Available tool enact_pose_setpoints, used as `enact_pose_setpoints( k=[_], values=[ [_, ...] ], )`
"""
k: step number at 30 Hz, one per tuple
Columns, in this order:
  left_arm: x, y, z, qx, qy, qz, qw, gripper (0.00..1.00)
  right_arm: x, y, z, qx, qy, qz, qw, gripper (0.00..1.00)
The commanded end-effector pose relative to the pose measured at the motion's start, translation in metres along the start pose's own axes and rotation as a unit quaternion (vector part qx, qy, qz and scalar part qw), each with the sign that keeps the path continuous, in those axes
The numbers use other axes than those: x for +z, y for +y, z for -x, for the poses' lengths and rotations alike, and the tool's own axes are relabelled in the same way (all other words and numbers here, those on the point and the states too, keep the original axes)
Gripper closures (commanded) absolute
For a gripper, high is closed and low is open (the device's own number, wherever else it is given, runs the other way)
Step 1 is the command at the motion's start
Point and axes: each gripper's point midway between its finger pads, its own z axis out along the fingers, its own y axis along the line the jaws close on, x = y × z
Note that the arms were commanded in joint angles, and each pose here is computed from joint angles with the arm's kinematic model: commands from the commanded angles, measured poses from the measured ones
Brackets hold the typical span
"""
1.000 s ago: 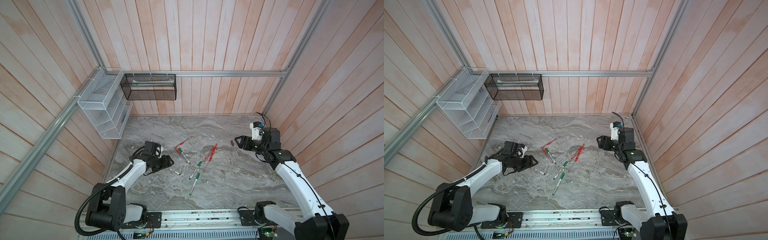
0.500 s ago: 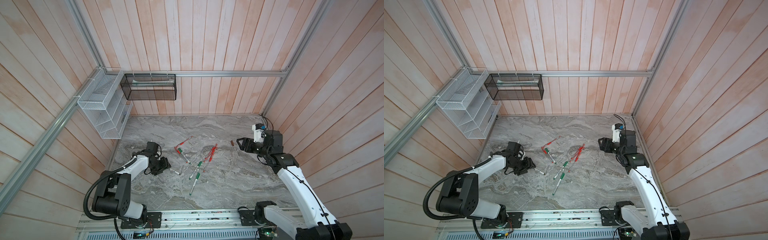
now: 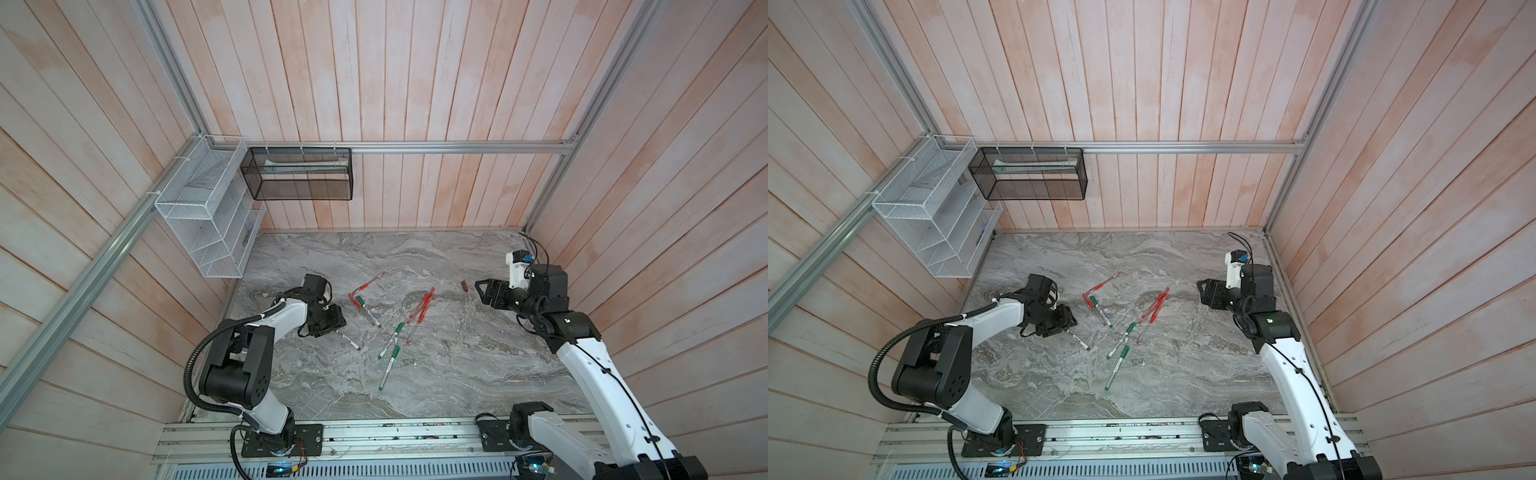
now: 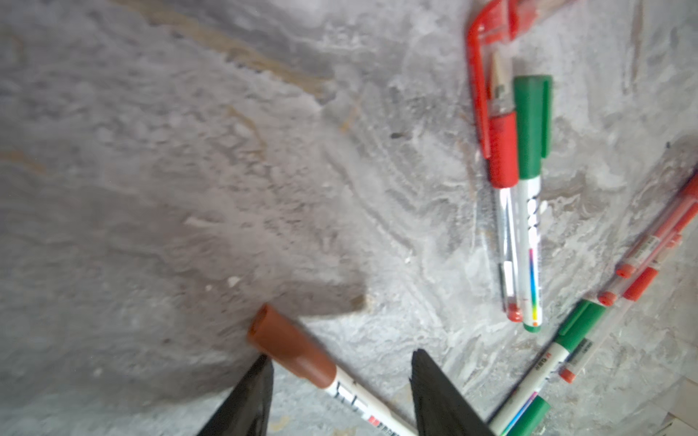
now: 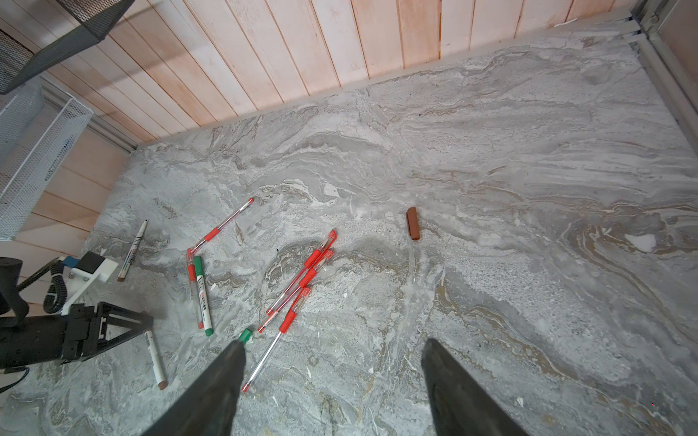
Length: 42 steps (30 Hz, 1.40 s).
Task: Open the pen caps
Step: 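Lower the left gripper and close it on the marker's white body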
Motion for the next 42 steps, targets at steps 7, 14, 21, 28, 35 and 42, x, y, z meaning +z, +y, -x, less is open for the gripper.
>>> enact_pose_setpoints(
  k=[7, 14, 21, 28, 35, 42],
  values=[
    [0.023, -0.021, -0.017, 0.122, 0.024, 0.036, 0.992, 0.46, -0.012, -0.008, -0.011, -0.014, 0.007, -0.022, 1.000, 0.25],
    [0.028, -0.037, -0.064, 0.199, 0.050, 0.048, 0.978, 0.47, -0.014, -0.006, -0.006, -0.015, 0.000, -0.021, 1.000, 0.25],
    [0.033, -0.025, -0.071, 0.203, 0.057, 0.069, 0.975, 0.66, -0.017, -0.005, -0.004, -0.017, 0.000, -0.021, 1.000, 0.25],
    [0.038, -0.022, -0.073, 0.205, 0.061, 0.076, 0.974, 0.72, -0.023, -0.005, 0.000, -0.021, -0.006, -0.027, 0.999, 0.25],
    [0.038, -0.015, -0.079, 0.204, 0.066, 0.082, 0.973, 0.84, -0.021, -0.004, -0.004, -0.014, -0.006, -0.020, 1.000, 0.25],
    [0.036, -0.011, -0.081, 0.204, 0.066, 0.081, 0.973, 0.87, -0.022, -0.002, -0.003, -0.009, -0.009, -0.013, 1.000, 0.25]
  ],
)
